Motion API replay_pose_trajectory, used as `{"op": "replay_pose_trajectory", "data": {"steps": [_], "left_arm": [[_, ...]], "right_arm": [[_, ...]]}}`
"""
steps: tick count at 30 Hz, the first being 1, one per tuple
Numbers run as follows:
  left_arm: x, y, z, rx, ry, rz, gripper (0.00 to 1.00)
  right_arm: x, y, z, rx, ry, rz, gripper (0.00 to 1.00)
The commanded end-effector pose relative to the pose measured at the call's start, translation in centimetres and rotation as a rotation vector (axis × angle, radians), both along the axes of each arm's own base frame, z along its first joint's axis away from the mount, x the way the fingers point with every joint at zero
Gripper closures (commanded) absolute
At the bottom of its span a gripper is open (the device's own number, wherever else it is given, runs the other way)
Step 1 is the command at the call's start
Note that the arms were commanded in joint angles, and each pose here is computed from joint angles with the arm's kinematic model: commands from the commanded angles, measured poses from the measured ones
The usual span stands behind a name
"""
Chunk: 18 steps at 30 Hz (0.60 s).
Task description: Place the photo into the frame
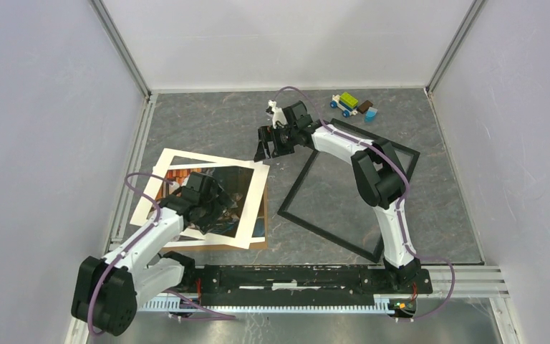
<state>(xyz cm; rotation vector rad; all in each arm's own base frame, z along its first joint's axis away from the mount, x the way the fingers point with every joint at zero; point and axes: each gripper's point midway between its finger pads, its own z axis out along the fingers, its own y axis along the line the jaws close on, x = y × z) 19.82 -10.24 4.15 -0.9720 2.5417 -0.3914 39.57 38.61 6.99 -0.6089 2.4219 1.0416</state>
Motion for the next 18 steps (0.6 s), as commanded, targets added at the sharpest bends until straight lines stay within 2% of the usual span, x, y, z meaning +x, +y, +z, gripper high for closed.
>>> {"op": "replay_pose_trajectory", "data": {"steps": [1, 5, 8, 11, 18], "left_arm": [[1.3, -1.0, 0.2, -0.049, -0.036, -0.007, 0.0], [-0.1, -1.8, 0.8, -0.039, 0.012, -0.088, 0.0], [-2.4, -1.6, 1.2, -0.003, 0.079, -0.047, 0.0], [-4.4, -3.1, 1.2, -0.033, 0.121, -0.052, 0.0], [-6.2, -4.4, -1.0, -0.078, 0.155, -0.027, 0.0]], "right_arm": [[0.1, 0.3, -0.9, 0.007, -0.023, 0.003, 0.05], [-0.1, 0.2, -2.2, 0.0, -0.006, -0.001, 0.05], [0.2, 0.2, -2.5, -0.003, -0.009, -0.009, 0.05], [0.5, 0.5, -2.6, 0.012, -0.026, -0.008, 0.05], [-0.8, 0.7, -4.7, -0.022, -0.002, 0.028, 0.06]]}}
